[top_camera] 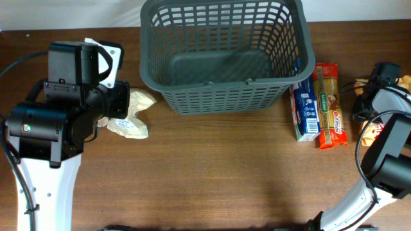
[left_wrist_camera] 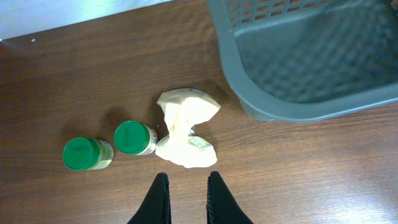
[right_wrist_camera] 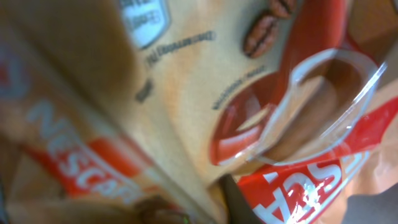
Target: Pack container
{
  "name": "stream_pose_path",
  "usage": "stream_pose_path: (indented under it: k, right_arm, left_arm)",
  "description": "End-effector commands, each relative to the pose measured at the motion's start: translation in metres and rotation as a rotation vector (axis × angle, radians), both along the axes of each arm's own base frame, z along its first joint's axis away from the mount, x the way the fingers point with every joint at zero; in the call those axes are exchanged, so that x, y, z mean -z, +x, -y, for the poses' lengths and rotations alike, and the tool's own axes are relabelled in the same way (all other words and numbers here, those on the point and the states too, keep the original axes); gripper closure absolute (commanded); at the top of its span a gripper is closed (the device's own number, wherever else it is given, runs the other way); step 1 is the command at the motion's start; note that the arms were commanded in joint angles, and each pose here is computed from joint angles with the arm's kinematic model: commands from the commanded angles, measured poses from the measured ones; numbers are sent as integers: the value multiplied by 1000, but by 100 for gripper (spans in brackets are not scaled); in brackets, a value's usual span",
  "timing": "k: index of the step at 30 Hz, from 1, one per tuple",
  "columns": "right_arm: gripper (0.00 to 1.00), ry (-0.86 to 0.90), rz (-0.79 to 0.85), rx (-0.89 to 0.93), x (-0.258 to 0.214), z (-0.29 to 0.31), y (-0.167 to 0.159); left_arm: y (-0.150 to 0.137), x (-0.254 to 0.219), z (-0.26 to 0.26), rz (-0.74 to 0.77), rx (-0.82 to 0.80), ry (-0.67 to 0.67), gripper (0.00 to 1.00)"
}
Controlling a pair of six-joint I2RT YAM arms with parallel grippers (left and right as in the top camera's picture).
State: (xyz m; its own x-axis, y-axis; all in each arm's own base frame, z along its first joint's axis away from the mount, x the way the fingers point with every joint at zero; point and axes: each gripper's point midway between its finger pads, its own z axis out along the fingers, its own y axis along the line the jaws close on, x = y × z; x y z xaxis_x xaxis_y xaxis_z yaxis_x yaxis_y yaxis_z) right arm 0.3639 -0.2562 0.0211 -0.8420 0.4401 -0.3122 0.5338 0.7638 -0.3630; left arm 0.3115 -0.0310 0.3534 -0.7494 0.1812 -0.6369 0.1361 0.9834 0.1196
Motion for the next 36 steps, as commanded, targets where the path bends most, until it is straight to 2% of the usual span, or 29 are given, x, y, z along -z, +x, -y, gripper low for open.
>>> stream_pose_path:
  k: [1,11,15,23,31,36]
  right_arm:
    - [95,84,-42,38,34,-13,-11]
    - [96,94,-52,55,33,-15,-15]
    - [96,80,-20,55,19,-13,-10]
    - [96,72,150,24,-39,-14,18]
    - [96,5,343,-66,-126,-36,53]
    - [96,-2,374,-103,-141,-51,61]
  left_arm:
    - [1,-3,0,8,-3,-14,94]
    - [1,-3,0,8,-3,-14,94]
    - [1,-3,0,8,-3,-14,94]
    - [1,-3,0,9,-3,-14,94]
    - [1,-3,0,10,-3,-14,94]
    - [1,-3,0,9,-3,-14,94]
